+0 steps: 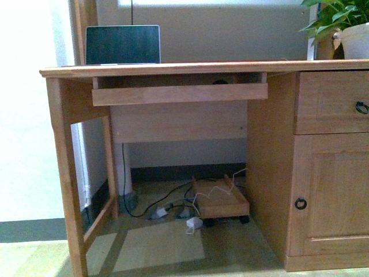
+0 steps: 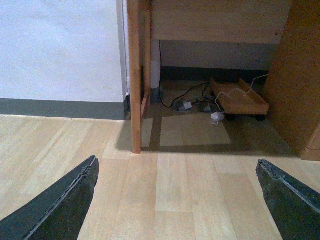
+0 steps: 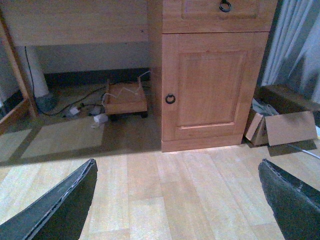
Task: Place mouse
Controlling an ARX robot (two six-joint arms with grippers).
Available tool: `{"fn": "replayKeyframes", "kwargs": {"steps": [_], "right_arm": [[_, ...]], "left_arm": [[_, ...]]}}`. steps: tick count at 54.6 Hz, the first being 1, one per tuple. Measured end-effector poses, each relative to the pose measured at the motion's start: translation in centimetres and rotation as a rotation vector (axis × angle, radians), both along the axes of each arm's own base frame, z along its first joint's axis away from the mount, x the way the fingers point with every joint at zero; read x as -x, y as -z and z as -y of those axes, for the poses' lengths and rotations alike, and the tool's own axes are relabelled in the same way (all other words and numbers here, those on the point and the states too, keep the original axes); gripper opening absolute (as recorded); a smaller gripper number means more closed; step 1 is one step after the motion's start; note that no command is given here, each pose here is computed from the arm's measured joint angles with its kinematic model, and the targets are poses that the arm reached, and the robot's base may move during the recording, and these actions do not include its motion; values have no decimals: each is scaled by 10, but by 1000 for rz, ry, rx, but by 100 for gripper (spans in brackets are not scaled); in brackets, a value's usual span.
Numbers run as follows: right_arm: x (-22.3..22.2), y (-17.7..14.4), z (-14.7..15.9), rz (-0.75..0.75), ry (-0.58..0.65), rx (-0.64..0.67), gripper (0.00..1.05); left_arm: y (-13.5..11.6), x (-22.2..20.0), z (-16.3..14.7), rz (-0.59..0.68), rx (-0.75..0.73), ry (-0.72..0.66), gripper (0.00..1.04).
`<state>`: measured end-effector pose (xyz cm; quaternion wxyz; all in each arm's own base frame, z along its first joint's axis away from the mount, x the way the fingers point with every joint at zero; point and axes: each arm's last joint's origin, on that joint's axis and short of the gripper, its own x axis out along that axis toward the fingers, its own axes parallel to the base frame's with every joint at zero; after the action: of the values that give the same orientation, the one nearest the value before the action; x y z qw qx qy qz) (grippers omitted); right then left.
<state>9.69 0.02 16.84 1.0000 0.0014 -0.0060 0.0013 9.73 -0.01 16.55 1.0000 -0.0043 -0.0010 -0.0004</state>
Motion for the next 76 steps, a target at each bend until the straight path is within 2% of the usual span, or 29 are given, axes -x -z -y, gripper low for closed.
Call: {"fn": "replayKeyframes", "kwargs": {"steps": [76], "right_arm": [[0, 0, 0, 0, 0, 0, 97]], "left_arm": [[0, 0, 0, 0, 0, 0, 97]]}}
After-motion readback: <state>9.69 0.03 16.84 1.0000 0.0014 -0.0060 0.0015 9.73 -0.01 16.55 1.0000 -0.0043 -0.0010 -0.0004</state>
